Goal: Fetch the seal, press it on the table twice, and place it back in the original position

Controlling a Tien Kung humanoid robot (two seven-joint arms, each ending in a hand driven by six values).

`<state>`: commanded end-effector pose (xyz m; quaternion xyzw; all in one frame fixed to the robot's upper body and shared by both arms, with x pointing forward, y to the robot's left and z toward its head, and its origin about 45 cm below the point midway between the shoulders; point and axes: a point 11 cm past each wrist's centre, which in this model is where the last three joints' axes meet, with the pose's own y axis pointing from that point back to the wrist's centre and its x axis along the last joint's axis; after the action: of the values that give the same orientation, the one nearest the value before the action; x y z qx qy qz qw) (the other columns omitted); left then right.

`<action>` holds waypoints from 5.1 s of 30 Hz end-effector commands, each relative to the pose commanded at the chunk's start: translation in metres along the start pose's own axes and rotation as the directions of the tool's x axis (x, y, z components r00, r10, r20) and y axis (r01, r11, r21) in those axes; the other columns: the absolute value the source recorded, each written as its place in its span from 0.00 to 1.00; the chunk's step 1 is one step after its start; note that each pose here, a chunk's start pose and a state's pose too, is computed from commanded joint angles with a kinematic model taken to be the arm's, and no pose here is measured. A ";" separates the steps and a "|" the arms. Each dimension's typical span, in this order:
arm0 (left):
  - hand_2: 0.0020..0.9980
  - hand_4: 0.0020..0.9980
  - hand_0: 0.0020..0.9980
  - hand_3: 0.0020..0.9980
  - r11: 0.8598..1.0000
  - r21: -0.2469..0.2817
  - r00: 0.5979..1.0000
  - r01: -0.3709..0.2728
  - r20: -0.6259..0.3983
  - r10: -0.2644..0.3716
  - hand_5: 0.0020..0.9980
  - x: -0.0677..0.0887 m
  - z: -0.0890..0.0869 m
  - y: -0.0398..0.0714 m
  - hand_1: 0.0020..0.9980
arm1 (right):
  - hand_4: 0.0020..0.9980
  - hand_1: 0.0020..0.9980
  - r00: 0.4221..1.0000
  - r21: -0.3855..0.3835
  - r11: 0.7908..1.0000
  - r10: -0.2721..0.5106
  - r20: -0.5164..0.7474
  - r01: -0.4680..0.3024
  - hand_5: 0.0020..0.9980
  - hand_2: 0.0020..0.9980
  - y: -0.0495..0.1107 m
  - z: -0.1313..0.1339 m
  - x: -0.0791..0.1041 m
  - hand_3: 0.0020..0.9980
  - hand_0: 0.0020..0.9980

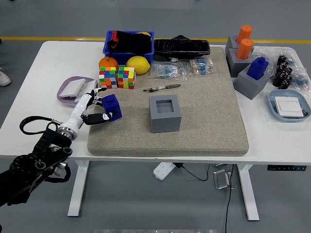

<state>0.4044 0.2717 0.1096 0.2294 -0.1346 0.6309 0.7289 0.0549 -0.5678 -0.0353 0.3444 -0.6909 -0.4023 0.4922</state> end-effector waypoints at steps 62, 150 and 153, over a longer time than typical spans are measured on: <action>0.46 0.73 0.88 0.87 0.930 -0.208 0.952 0.304 0.098 -0.290 0.00 -0.077 0.135 -0.026 0.56 | 0.84 0.74 1.000 0.006 1.000 0.001 0.009 -0.001 0.51 0.72 0.001 -0.004 0.003 0.74 0.87; 0.46 0.74 0.88 0.87 0.929 -0.144 0.928 0.341 0.211 -0.308 0.00 -0.069 0.129 -0.032 0.56 | 0.84 0.74 1.000 0.008 1.000 0.012 0.001 -0.012 0.51 0.72 0.002 -0.006 0.009 0.74 0.87; 0.46 0.74 0.88 0.87 0.930 -0.143 0.929 0.339 0.208 -0.307 0.00 -0.068 0.129 -0.032 0.56 | 0.84 0.74 1.000 0.007 1.000 0.011 0.001 -0.011 0.51 0.72 0.002 -0.005 0.008 0.74 0.87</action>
<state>0.4364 0.1451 0.1816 0.2398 -0.2161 0.4638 0.8250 0.0574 -0.5754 -0.0296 0.3420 -0.6945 -0.3971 0.4929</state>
